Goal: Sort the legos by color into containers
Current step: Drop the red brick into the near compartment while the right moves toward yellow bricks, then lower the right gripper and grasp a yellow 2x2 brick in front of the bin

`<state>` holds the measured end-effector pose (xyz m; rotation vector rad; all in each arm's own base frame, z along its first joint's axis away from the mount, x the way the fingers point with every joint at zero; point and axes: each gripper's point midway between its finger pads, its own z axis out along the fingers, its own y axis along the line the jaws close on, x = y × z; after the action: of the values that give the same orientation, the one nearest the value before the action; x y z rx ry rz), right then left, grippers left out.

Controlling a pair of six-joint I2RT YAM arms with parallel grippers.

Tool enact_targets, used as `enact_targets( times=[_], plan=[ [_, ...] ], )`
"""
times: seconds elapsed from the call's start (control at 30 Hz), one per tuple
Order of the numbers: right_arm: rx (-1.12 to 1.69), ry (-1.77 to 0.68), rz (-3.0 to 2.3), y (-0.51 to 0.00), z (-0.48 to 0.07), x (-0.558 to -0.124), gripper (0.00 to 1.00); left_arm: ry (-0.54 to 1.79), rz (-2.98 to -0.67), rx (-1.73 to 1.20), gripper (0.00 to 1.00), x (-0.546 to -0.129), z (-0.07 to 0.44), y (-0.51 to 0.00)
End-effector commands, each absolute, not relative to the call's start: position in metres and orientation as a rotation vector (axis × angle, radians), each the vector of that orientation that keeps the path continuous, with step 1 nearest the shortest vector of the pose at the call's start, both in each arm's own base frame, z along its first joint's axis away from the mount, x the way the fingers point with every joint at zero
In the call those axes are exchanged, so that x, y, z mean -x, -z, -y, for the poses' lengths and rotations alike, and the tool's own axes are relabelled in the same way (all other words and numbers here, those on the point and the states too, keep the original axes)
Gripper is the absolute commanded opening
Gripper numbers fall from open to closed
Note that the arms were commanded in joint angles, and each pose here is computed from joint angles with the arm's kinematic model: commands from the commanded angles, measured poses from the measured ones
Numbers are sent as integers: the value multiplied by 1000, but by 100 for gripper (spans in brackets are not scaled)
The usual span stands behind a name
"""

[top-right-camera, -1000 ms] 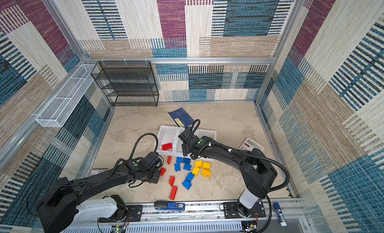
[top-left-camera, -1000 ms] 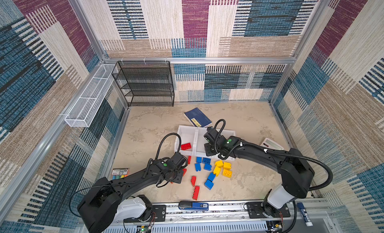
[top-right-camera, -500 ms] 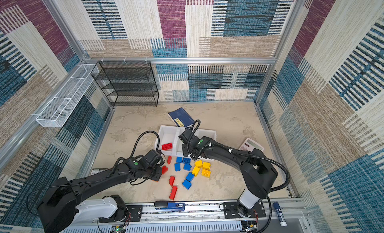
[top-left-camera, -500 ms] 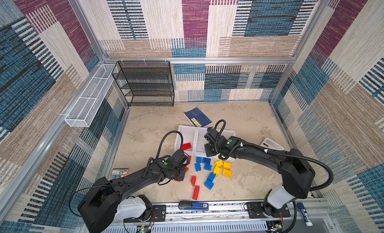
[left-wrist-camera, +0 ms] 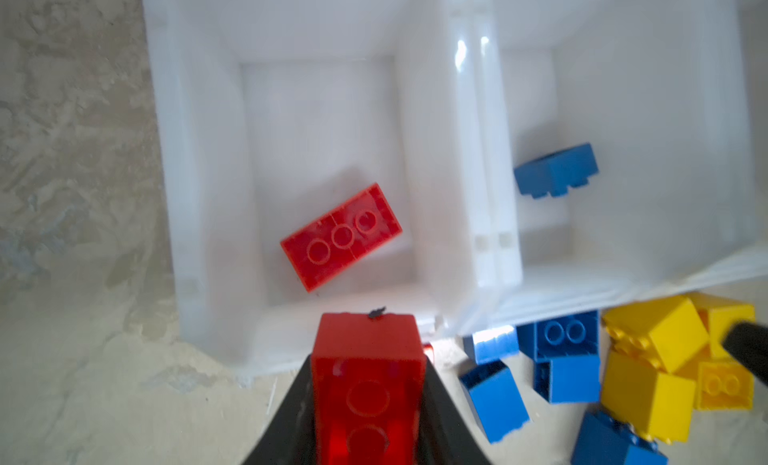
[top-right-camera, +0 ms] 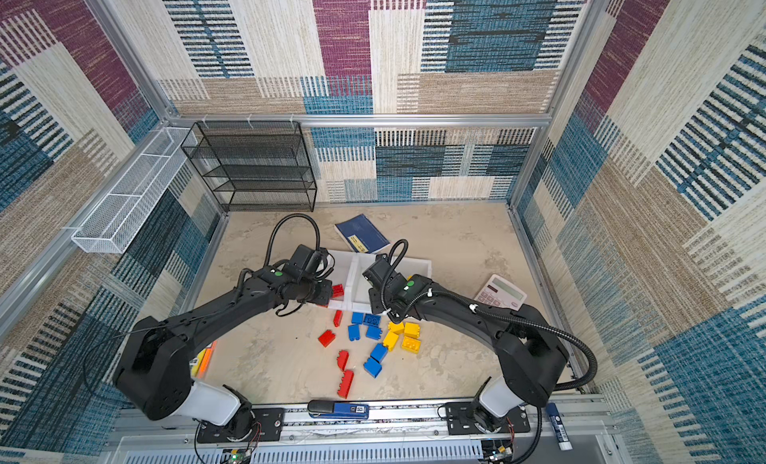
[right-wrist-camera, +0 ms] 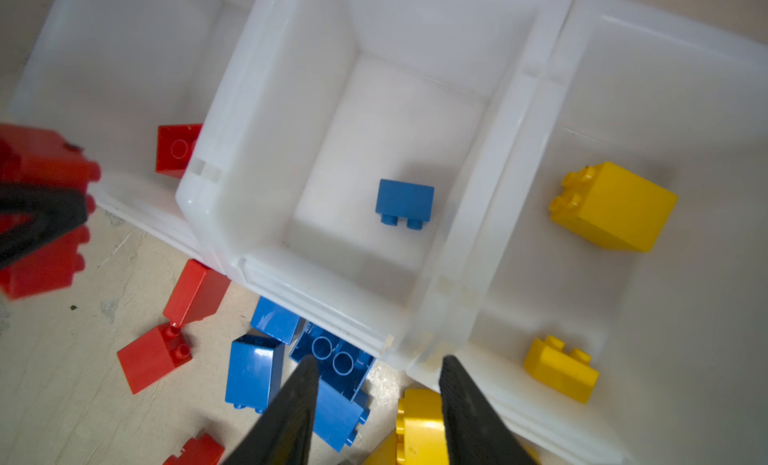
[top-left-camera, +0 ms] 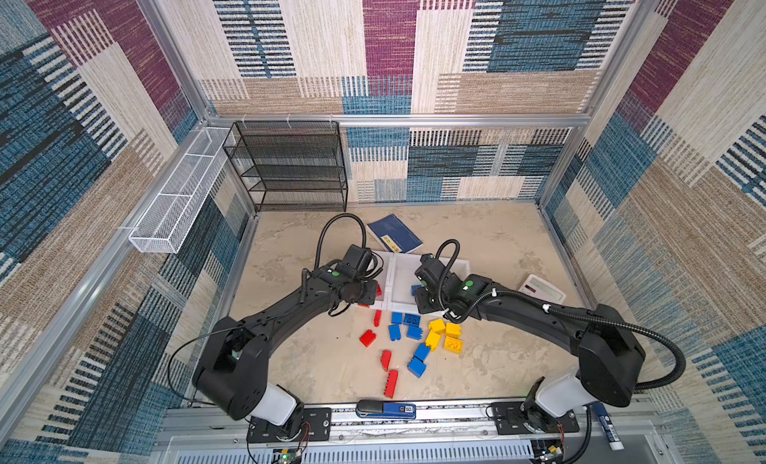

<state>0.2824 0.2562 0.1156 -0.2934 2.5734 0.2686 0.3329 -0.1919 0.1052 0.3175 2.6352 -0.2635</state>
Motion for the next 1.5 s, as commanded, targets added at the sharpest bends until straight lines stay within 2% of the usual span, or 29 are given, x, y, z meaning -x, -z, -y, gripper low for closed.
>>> enact_targets(
  times=[0.0, 0.2, 0.23, 0.37, 0.47, 0.87, 1.27, 1.47],
  plan=[
    [248, -258, -2564, -120, -250, -282, 51, 285, -2638, -404, 30, -350, 199, -102],
    [227, -256, -2560, -123, -244, -278, 51, 315, -2664, -376, 30, -365, 204, -92],
    [226, -254, -2559, -124, -244, -278, 51, 325, -2661, -373, 33, -365, 205, -92],
    [221, -243, -2550, -127, -241, -278, 53, 338, -2650, -341, 55, -362, 203, -95],
    [220, -243, -2552, -126, -241, -278, 53, 332, -2642, -323, 64, -358, 199, -97],
    [209, -241, -2603, -110, -232, -264, 54, 329, -2605, -200, 65, -330, 171, -106],
    [25, -164, -2715, -81, -184, -222, 53, 329, -2616, -80, 65, -288, 142, -93],
    [-35, -85, -2751, -67, -171, -216, 58, 359, -2629, -75, 65, -284, 145, -91]
  ],
)
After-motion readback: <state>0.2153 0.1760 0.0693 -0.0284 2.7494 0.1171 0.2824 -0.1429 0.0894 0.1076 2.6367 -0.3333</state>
